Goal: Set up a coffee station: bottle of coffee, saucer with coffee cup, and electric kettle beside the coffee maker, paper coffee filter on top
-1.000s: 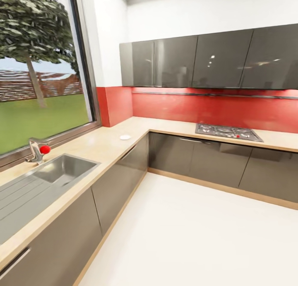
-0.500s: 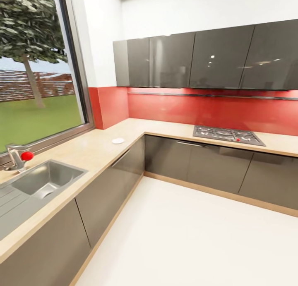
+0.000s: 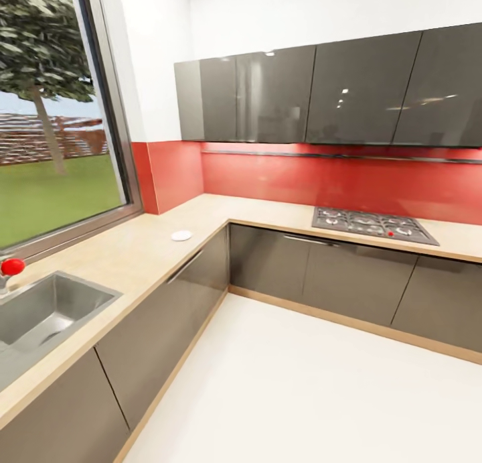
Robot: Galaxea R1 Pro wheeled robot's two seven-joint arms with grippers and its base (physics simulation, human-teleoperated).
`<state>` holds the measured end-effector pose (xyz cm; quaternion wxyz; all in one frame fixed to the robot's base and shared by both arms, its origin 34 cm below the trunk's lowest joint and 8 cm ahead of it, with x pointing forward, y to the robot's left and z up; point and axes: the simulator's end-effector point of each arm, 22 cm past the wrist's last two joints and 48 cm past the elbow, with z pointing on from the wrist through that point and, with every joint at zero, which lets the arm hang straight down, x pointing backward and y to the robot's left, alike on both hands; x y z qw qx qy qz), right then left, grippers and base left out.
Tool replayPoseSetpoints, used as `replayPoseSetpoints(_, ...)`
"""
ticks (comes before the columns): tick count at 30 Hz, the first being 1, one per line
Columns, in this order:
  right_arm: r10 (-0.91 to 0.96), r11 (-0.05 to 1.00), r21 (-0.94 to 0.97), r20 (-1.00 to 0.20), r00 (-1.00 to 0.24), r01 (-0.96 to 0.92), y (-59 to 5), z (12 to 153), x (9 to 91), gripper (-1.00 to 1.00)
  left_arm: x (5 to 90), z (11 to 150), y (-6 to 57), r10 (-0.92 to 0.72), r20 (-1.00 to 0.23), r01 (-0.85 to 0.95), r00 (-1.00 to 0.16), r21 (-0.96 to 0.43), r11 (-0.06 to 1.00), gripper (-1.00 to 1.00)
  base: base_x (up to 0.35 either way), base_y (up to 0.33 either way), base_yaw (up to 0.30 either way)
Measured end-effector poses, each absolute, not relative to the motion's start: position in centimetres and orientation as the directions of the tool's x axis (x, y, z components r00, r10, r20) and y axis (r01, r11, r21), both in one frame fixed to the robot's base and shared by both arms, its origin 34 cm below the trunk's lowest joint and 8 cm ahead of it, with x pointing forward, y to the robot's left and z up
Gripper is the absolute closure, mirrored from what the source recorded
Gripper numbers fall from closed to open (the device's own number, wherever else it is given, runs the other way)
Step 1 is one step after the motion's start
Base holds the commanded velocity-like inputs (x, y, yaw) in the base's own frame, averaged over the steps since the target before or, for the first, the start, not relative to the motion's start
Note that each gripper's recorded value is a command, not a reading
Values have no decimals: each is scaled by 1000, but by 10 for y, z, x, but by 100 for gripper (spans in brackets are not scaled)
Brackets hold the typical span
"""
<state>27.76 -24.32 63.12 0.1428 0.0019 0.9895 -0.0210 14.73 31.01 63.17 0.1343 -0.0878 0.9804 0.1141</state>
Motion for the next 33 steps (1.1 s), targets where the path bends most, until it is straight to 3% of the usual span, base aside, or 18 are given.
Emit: replayPoseSetpoints(33,-4,999,-41,-282,-959,8,-243,631,277,-100,147,632,309,-143,-283,-204,-948,199,959,-100,310,-180,0)
